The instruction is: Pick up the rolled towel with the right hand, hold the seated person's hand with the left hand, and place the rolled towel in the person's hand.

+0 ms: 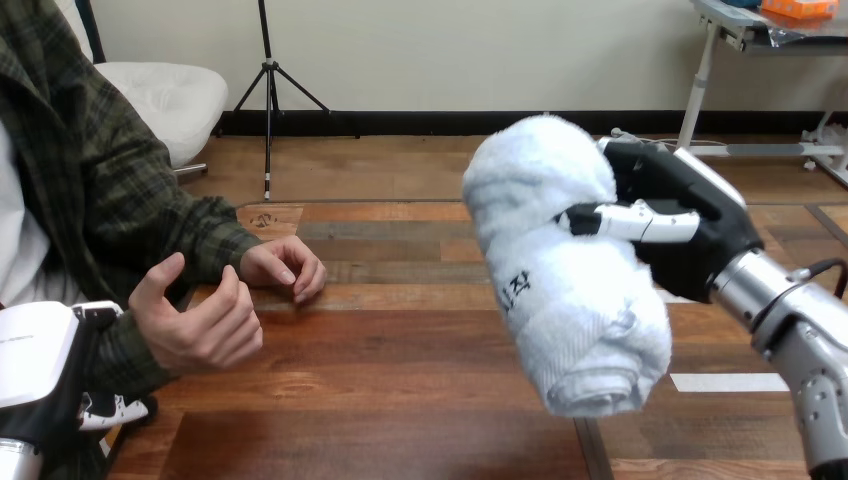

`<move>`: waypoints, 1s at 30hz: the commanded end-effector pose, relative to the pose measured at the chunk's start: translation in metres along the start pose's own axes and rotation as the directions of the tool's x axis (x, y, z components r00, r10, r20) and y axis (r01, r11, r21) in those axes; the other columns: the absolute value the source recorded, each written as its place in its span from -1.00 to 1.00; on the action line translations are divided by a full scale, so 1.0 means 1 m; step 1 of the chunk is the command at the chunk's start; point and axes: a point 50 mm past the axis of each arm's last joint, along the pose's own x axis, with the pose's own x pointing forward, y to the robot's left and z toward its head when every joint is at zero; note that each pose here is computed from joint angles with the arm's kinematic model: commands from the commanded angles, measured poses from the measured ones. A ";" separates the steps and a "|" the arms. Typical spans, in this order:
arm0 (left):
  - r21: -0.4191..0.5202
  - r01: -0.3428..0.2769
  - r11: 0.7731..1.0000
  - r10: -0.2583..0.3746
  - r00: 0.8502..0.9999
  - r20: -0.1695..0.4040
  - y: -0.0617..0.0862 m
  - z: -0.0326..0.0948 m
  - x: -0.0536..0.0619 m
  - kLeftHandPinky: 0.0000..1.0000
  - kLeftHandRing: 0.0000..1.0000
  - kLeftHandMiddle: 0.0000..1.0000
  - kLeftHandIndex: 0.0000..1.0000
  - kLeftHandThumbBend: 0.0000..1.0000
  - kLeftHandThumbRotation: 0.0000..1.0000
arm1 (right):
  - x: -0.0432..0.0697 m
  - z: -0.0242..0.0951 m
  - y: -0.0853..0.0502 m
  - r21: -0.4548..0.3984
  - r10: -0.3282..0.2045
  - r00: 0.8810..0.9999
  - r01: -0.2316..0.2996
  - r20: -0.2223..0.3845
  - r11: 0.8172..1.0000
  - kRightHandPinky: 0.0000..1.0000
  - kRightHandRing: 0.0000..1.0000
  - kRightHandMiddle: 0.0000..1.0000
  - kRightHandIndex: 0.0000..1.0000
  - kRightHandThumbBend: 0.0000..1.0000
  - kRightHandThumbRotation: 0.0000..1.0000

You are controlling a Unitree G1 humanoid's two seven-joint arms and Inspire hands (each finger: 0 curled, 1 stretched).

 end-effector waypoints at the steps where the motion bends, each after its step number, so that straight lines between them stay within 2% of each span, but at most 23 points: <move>1: -0.083 -0.061 0.995 0.065 0.997 0.045 -0.001 0.019 0.006 -0.27 -0.22 -0.15 -0.12 0.85 -1.00 | 0.019 0.020 0.007 -0.028 0.040 0.996 -0.038 0.075 0.999 -0.82 -0.73 -0.56 -0.32 0.52 -1.00; 11: -0.127 -0.099 0.987 0.107 0.993 0.058 0.001 0.026 0.004 -0.33 -0.27 -0.18 -0.15 0.88 -1.00 | 0.033 0.014 0.016 -0.041 0.087 0.994 -0.084 0.060 0.996 -0.79 -0.70 -0.53 -0.32 0.57 -1.00; 30: -0.224 -0.143 0.964 0.168 0.981 0.097 0.010 0.046 0.003 -0.35 -0.24 -0.14 -0.12 0.89 -1.00 | 0.061 0.009 0.038 -0.055 0.138 0.990 -0.137 0.019 0.989 -0.79 -0.69 -0.52 -0.30 0.51 -1.00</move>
